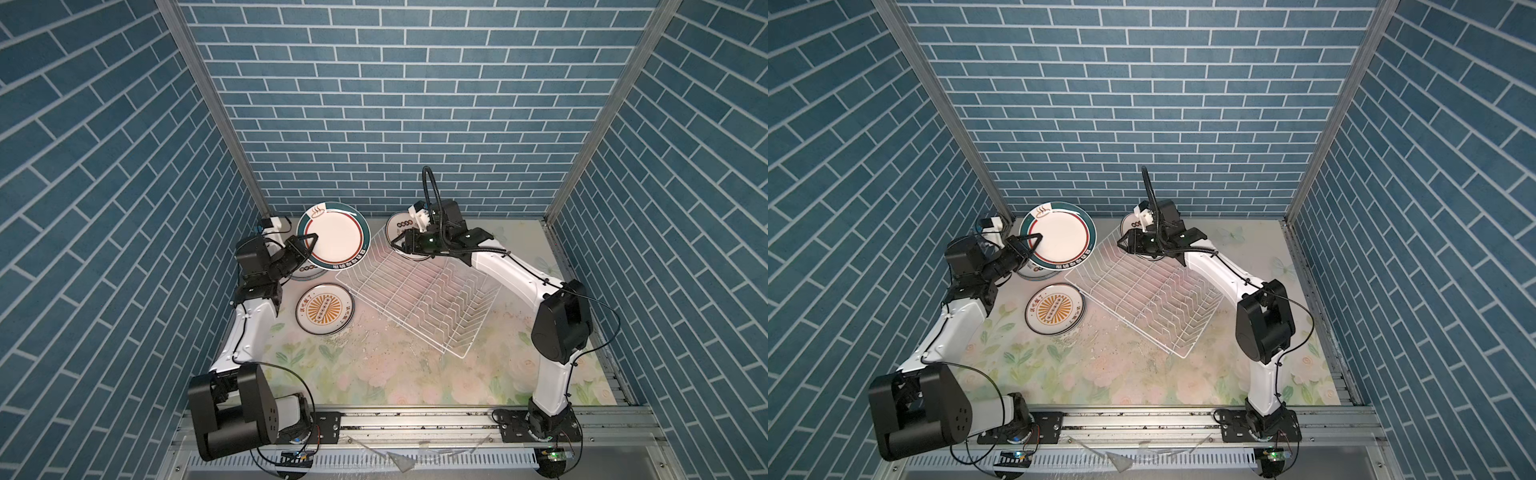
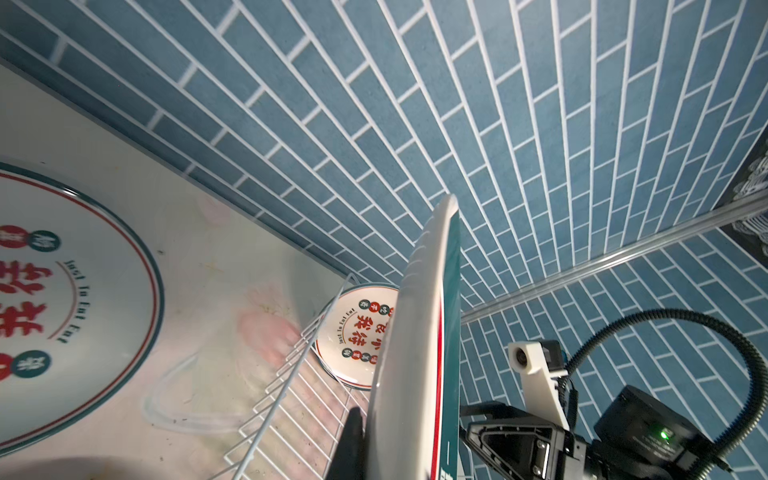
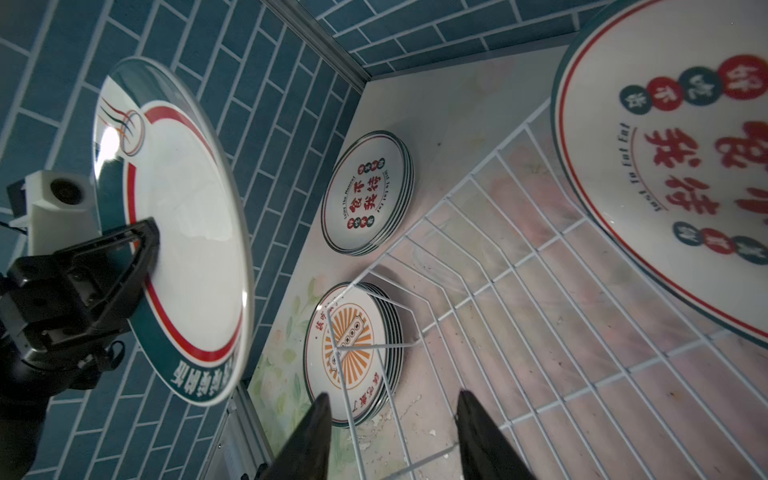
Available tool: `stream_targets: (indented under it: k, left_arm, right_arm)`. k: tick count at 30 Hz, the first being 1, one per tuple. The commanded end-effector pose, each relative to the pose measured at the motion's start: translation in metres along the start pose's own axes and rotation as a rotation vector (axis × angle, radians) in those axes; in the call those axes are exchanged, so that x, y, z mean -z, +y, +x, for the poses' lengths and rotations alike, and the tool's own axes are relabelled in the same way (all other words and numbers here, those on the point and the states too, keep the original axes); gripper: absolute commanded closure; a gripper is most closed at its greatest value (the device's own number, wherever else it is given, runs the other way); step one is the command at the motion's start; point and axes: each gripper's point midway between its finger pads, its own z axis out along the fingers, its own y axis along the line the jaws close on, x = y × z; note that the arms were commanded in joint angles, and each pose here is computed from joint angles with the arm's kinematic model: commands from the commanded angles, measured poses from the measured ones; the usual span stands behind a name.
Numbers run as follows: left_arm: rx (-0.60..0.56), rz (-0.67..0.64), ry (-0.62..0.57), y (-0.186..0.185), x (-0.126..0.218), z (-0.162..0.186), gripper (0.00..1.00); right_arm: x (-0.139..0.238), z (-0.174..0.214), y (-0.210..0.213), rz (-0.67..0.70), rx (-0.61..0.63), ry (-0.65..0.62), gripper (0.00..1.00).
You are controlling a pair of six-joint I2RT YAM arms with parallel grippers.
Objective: Unload the plates from the dish rack
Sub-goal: 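Carry the green-rim plate to the table stack with left while right returns to rack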
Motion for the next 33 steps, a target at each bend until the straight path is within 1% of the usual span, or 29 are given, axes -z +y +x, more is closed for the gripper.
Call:
stream_targets:
  k: [1, 4, 10, 13, 17, 20, 23, 26, 33]
  left_arm:
    - [-0.011, 0.027, -0.032, -0.006, 0.012, -0.012, 1.00]
    - [0.008, 0.003, -0.050, 0.006, 0.014, -0.018, 1.00]
    - [0.042, -0.105, -0.095, 0.040, 0.022, -0.030, 1.00]
    - [0.052, -0.205, -0.093, 0.061, 0.025, -0.031, 1.00]
    - [0.081, -0.325, -0.088, 0.096, 0.023, -0.034, 1.00]
    - [0.099, -0.382, -0.089, 0.121, 0.018, -0.039, 1.00]
    - [0.100, -0.418, -0.091, 0.140, 0.010, -0.048, 1.00]
    - [0.105, -0.450, -0.082, 0.157, 0.002, -0.052, 1.00]
    - [0.117, -0.524, -0.083, 0.185, -0.007, -0.063, 1.00]
  right_arm:
    - [0.044, -0.026, 0.017, 0.074, 0.141, -0.076, 0.49]
    - [0.058, -0.025, 0.016, 0.124, 0.179, -0.071, 0.48]
    - [0.096, -0.026, 0.006, 0.271, 0.260, -0.111, 0.48]
    - [0.120, -0.028, -0.005, 0.386, 0.306, -0.142, 0.48]
    - [0.148, -0.030, -0.031, 0.588, 0.357, -0.177, 0.46]
    - [0.160, -0.026, -0.050, 0.707, 0.377, -0.168, 0.46]
    - [0.166, -0.022, -0.066, 0.791, 0.389, -0.152, 0.46]
    - [0.166, -0.017, -0.075, 0.831, 0.397, -0.135, 0.45]
    - [0.161, -0.006, -0.087, 0.846, 0.402, -0.103, 0.43]
